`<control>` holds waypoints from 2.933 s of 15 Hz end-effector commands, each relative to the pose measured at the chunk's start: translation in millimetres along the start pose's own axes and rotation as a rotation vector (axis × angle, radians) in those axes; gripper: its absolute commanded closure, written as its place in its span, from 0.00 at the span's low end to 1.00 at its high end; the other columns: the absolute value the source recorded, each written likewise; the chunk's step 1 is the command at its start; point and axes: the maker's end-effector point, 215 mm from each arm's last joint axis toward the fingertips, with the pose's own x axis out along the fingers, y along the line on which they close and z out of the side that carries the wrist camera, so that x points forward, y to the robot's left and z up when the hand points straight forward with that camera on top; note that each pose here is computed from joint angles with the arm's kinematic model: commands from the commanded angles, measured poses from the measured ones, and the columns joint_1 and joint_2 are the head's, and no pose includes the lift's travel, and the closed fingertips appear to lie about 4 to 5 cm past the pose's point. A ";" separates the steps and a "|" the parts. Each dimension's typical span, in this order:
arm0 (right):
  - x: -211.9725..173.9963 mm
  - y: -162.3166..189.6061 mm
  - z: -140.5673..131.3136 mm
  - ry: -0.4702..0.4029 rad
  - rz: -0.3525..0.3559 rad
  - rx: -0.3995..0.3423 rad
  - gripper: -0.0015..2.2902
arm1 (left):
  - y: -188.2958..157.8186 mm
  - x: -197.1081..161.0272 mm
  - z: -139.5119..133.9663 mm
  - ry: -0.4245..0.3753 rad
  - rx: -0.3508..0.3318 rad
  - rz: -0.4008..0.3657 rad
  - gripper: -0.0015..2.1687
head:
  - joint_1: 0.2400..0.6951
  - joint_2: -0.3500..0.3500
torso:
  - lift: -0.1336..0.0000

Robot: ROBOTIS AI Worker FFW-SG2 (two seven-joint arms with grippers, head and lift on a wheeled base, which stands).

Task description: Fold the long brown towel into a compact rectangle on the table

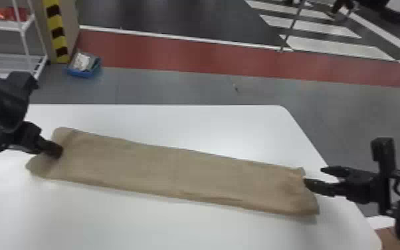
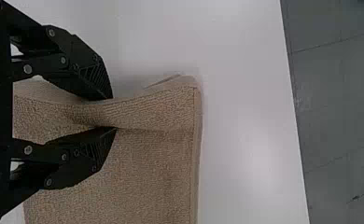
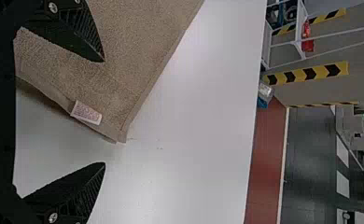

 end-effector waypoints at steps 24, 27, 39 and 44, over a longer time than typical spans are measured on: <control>21.2 11.9 -3.7 0.018 0.024 -0.013 0.04 | 20.0 -134.9 -37.5 -0.282 -0.098 -0.094 0.87 | 1.00 0.26 | 0.07; 16.0 8.9 -4.5 0.011 0.018 -0.007 0.04 | -72.2 -157.8 1.0 -0.391 0.072 -0.171 0.87 | 1.00 0.18 | 0.07; -9.7 -11.5 -6.0 -0.004 -0.014 -0.009 0.04 | -285.3 -115.2 -17.8 -0.331 0.465 -0.182 0.87 | 1.00 0.00 | 0.07; -3.1 -6.4 -3.7 -0.005 -0.004 -0.010 0.04 | -292.3 -87.7 -35.6 -0.279 0.527 -0.081 0.87 | 1.00 0.00 | 0.07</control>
